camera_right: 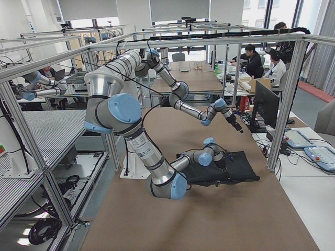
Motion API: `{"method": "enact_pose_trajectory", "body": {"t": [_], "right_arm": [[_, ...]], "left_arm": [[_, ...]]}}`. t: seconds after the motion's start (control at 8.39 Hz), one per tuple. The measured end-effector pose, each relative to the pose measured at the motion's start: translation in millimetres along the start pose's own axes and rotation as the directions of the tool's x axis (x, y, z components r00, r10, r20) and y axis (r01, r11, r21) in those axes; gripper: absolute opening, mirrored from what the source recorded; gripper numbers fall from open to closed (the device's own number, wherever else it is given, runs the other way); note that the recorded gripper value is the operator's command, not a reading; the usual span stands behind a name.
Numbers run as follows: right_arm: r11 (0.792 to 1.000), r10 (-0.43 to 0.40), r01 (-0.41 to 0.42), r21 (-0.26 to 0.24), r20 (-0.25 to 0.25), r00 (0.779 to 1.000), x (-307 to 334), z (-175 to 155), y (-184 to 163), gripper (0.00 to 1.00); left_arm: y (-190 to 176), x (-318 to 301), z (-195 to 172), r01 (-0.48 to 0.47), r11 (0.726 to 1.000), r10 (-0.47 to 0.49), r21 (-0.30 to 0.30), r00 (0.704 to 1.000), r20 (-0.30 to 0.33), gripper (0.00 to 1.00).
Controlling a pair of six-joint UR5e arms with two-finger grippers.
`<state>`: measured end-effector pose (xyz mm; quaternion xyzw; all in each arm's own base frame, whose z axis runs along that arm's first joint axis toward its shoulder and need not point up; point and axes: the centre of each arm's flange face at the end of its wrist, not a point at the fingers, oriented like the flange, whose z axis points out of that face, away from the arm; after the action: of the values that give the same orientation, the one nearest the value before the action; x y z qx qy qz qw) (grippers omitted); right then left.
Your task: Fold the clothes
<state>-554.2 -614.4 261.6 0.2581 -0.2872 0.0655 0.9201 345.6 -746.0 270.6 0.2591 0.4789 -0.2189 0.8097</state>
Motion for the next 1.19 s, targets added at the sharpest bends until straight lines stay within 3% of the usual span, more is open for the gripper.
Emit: {"method": "enact_pose_trajectory", "body": {"t": [0.48, 0.83, 1.19], "right_arm": [[1.0, -0.017, 0.017, -0.008, -0.028, 0.999, 20.5, 12.6, -4.3, 0.94], [0.998, -0.049, 0.047, -0.043, -0.052, 0.997, 95.5, 32.8, -30.5, 0.94], [0.995, -0.041, 0.045, -0.09, 0.043, 0.998, 152.8, 15.2, -79.6, 0.94]], "left_arm": [[2.7, 7.2, 0.2, 0.0, 1.0, 0.0, -0.002, 1.0, -0.005, 0.95], [3.9, 14.8, -3.5, 0.006, 1.0, -0.006, -0.001, 1.0, -0.016, 0.95], [4.1, 20.1, -8.5, 0.007, 1.0, -0.007, 0.002, 1.0, -0.028, 0.95]]}}
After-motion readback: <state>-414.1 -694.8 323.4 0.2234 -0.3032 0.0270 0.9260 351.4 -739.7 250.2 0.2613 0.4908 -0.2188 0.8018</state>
